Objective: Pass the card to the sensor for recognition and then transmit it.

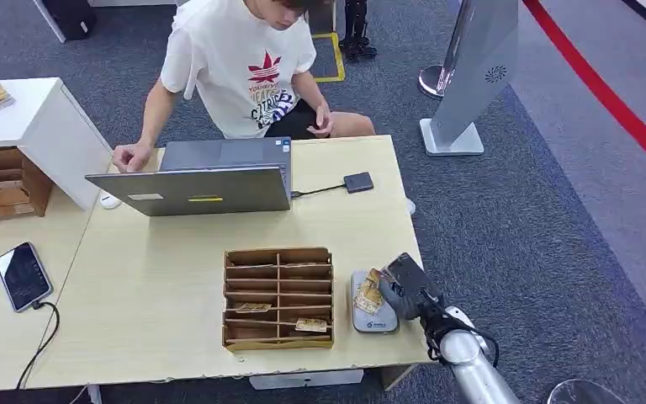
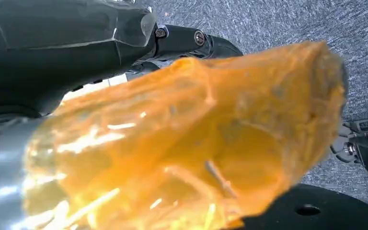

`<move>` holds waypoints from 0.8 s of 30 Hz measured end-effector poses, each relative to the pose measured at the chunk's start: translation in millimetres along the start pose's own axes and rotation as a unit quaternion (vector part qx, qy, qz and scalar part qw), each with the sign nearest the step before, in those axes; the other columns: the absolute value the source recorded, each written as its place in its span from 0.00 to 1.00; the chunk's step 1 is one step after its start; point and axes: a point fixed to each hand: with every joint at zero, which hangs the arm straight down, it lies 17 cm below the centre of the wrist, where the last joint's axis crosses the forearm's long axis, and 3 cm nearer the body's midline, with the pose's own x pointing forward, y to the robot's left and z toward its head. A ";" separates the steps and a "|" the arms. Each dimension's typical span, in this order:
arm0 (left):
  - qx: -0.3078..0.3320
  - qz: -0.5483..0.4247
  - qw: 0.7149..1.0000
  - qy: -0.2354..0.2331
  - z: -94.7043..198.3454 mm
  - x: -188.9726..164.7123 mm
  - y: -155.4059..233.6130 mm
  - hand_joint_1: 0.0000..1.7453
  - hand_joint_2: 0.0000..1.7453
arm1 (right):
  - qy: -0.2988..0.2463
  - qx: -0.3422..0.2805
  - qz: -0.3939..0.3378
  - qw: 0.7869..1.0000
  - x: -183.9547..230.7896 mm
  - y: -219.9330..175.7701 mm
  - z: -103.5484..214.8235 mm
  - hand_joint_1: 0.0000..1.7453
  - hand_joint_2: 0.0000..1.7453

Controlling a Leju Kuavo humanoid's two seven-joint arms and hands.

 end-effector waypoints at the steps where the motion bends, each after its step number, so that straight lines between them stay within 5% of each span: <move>1: 0.000 0.000 1.000 0.000 0.0 0.0 0.0 0.00 0.00 | 0.000 0.000 0.000 1.000 0.1 -0.1 -0.1 1.00 1.00; 24: 0.000 0.002 1.000 -0.001 0.0 0.5 0.2 0.00 0.00 | 0.000 0.000 0.000 1.000 0.5 -0.7 -1.4 1.00 1.00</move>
